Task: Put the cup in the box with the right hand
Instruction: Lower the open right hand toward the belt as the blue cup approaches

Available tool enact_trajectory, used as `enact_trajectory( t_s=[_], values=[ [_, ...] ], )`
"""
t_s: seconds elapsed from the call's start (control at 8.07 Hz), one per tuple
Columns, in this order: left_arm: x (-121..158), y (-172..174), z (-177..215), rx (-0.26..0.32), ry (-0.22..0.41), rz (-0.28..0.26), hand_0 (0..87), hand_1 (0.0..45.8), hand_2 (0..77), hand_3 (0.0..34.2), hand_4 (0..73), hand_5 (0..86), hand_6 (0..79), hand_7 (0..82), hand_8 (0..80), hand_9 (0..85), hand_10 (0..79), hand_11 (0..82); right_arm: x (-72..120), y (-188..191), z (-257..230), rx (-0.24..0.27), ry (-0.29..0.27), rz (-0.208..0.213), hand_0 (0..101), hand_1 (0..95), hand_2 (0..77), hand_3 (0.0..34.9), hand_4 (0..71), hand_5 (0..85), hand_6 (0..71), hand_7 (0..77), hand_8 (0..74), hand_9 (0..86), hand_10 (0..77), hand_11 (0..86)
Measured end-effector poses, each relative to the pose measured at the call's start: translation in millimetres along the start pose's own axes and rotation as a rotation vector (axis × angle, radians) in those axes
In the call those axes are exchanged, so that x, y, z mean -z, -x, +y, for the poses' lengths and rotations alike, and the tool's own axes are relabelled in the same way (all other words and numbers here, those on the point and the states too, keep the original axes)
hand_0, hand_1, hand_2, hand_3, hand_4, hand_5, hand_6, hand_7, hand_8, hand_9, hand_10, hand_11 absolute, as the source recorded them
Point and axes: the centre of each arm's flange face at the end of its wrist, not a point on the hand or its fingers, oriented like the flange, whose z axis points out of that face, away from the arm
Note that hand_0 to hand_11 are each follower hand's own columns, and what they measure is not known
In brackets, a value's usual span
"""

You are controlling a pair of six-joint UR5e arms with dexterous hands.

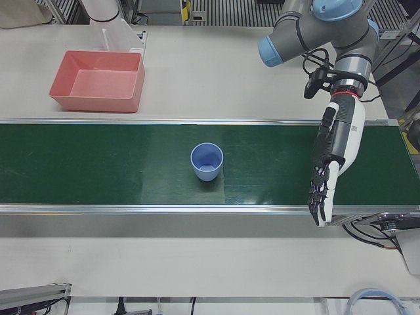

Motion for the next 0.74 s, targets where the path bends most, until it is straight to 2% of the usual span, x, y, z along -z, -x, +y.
enact_trajectory(
  t_s=[0.74],
  values=[
    [-0.2,0.4,0.1,0.0,0.0,-0.001,0.0,0.5,1.6,0.0,1.1,0.5,0.5,0.5,0.0,0.0,0.0,0.0,0.0,-0.6,-0.1,-0.001,0.0,0.001,47,14.2,7.6,0.0,4.9,3.8,4.4,13.6,2.7,6.5,0.0,0.5]
  ],
)
